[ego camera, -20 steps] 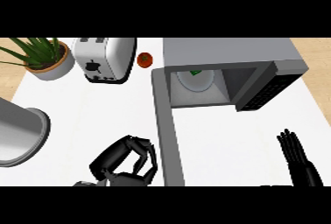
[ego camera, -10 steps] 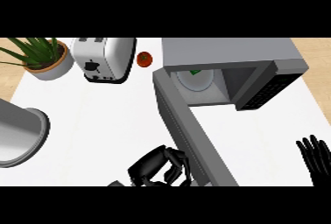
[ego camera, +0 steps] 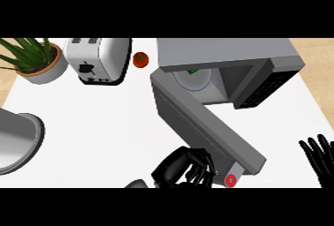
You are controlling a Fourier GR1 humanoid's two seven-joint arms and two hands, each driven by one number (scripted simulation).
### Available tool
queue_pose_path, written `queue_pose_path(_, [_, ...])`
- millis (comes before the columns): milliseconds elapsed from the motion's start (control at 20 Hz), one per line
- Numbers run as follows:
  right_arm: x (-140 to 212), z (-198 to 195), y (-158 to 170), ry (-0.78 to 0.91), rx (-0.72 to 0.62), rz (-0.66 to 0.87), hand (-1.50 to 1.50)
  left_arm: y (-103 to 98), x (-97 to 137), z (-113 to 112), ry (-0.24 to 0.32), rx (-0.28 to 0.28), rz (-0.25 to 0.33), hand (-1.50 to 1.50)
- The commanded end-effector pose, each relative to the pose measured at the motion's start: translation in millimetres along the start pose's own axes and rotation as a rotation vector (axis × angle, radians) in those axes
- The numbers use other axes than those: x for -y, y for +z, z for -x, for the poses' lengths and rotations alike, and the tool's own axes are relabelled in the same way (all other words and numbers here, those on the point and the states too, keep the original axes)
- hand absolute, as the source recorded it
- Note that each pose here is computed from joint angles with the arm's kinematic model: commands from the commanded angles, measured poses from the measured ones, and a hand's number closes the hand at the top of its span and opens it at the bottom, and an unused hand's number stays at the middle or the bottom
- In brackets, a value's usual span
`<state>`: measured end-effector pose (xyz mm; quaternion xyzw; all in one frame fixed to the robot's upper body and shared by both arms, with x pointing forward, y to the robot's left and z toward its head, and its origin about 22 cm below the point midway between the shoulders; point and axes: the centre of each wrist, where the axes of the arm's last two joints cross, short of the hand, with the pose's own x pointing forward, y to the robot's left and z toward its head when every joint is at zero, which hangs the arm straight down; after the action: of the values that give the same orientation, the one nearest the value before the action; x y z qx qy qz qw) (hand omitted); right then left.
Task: Pick up the milk, place it into the microwave and close the microwave
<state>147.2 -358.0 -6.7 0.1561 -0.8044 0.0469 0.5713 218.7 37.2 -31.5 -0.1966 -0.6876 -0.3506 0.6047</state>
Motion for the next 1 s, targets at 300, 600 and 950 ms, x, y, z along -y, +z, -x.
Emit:
queue_pose_path(300, [-25,-38,-30,-0.051,0.053,-0.181,-1.5,-39,6,-25,-0.05,0.054,-0.119,1.5])
queue_pose_path(600, [-35,-52,-32,-0.063,0.038,-0.213,-1.5,-63,-16,-47,0.002,0.08,-0.272,1.5])
queue_pose_path(950, [-36,-64,-42,-0.054,0.026,-0.221,-1.5,-90,-41,-55,-0.054,0.086,-0.379,1.5])
